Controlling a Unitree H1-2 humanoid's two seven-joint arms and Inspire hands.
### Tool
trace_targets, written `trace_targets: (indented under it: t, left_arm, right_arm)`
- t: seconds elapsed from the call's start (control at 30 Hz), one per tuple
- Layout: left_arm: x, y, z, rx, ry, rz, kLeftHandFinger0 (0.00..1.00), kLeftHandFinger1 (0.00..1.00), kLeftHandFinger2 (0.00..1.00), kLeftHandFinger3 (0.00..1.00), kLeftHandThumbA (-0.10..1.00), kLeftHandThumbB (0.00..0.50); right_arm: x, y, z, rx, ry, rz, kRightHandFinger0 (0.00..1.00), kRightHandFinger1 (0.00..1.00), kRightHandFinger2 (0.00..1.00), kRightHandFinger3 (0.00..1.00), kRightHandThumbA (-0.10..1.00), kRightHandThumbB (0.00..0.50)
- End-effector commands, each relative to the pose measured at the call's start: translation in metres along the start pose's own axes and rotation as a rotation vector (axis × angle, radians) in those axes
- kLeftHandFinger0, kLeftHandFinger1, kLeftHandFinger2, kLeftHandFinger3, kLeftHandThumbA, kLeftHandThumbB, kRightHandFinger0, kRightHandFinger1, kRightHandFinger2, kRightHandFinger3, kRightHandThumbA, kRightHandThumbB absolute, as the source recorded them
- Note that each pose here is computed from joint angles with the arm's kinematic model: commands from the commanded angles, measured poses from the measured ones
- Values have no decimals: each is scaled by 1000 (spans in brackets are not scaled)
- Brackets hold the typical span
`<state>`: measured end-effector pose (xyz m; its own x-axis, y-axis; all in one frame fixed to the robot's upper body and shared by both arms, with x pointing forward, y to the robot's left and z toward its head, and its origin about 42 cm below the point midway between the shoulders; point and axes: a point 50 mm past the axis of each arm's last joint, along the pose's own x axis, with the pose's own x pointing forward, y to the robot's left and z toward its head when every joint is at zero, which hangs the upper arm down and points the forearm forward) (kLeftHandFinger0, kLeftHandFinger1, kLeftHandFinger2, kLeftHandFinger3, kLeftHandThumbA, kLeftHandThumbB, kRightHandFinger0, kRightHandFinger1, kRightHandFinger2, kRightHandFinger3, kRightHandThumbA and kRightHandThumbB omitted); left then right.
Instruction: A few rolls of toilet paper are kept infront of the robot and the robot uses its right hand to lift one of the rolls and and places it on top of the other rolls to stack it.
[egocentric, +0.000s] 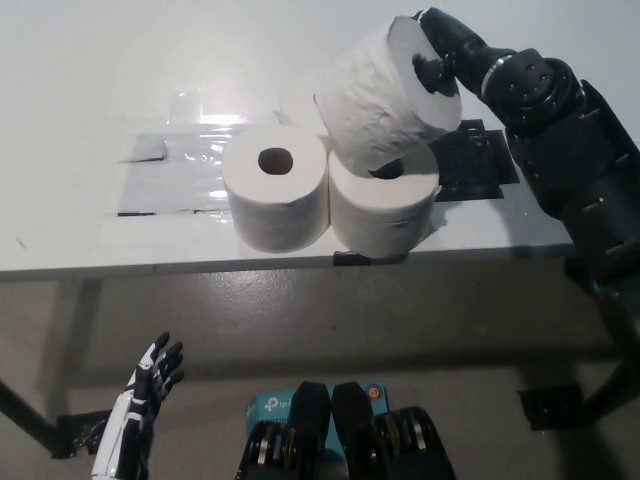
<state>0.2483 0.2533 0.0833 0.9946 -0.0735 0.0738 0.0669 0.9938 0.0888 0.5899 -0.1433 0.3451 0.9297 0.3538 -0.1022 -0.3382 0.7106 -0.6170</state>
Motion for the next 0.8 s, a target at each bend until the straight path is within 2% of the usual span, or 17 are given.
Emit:
trace_targets:
  t: [0.0, 0.03, 0.07, 0.1, 0.13, 0.17, 0.2, 0.23, 0.27, 0.3, 0.33, 0.37, 0.4, 0.43, 0.5, 0.77]
  left_arm:
    - [3, 3, 13, 17, -61, -17, 1000, 1000, 1000, 1000, 1000, 132]
    - [3, 4, 13, 19, -62, -18, 1000, 1000, 1000, 1000, 1000, 132]
    - [4, 3, 13, 19, -64, -16, 1000, 1000, 1000, 1000, 1000, 123]
    - [4, 3, 13, 19, -64, -17, 1000, 1000, 1000, 1000, 1000, 124]
    - [4, 3, 14, 18, -66, -17, 1000, 1000, 1000, 1000, 1000, 123]
    - [5, 3, 14, 20, -66, -18, 1000, 1000, 1000, 1000, 1000, 121]
    - [5, 3, 14, 19, -64, -19, 1000, 1000, 1000, 1000, 1000, 121]
    - [5, 3, 14, 17, -65, -21, 1000, 1000, 1000, 1000, 1000, 120]
    - [4, 3, 14, 16, -65, -21, 1000, 1000, 1000, 1000, 1000, 118]
    - [4, 3, 15, 18, -67, -22, 1000, 1000, 1000, 1000, 1000, 118]
    - [4, 3, 15, 20, -68, -22, 1000, 1000, 1000, 1000, 1000, 118]
    - [4, 4, 15, 21, -68, -23, 1000, 1000, 1000, 1000, 1000, 118]
    - [5, 4, 15, 21, -70, -23, 1000, 1000, 1000, 1000, 1000, 114]
    - [5, 4, 15, 17, -67, -21, 1000, 1000, 1000, 1000, 1000, 116]
    - [5, 4, 15, 15, -66, -21, 1000, 1000, 1000, 1000, 1000, 121]
    - [5, 5, 15, 16, -64, -25, 1000, 1000, 1000, 1000, 1000, 121]
  right_arm:
    - [5, -16, 62, -81, -136, 16, 0, 55, 302, 185, 699, 3]
    - [5, -16, 62, -82, -136, 18, 0, 23, 253, 120, 709, 3]
    - [5, -17, 66, -144, -104, 54, 115, 96, 273, 132, 808, 97]
    - [5, -18, 67, -153, -97, 58, 74, 11, 111, 46, 845, 118]
    - [5, -19, 68, -162, -101, 81, 75, 22, 132, 117, 834, 151]
    - [5, -19, 69, -160, -102, 109, 101, 79, 207, 214, 831, 162]
    - [5, -20, 69, -181, -103, 145, 143, 163, 289, 387, 836, 188]
    - [5, -20, 70, -198, -93, 179, 242, 277, 434, 571, 853, 217]
    - [5, -20, 71, -206, -84, 209, 366, 429, 636, 790, 863, 239]
    - [5, -19, 72, -219, -61, 254, 487, 576, 809, 945, 851, 251]
    - [5, -19, 73, -223, -53, 264, 551, 655, 896, 1000, 844, 258]
    - [5, -19, 74, -242, -39, 284, 662, 772, 1000, 1000, 832, 263]
    - [5, -19, 75, -256, -22, 298, 833, 916, 1000, 1000, 797, 299]
    - [5, -20, 77, -252, -15, 320, 908, 992, 1000, 1000, 771, 306]
    - [4, -19, 80, -258, -17, 357, 1000, 1000, 1000, 1000, 734, 317]
    - [3, -22, 89, -305, -14, 382, 1000, 1000, 1000, 1000, 733, 304]
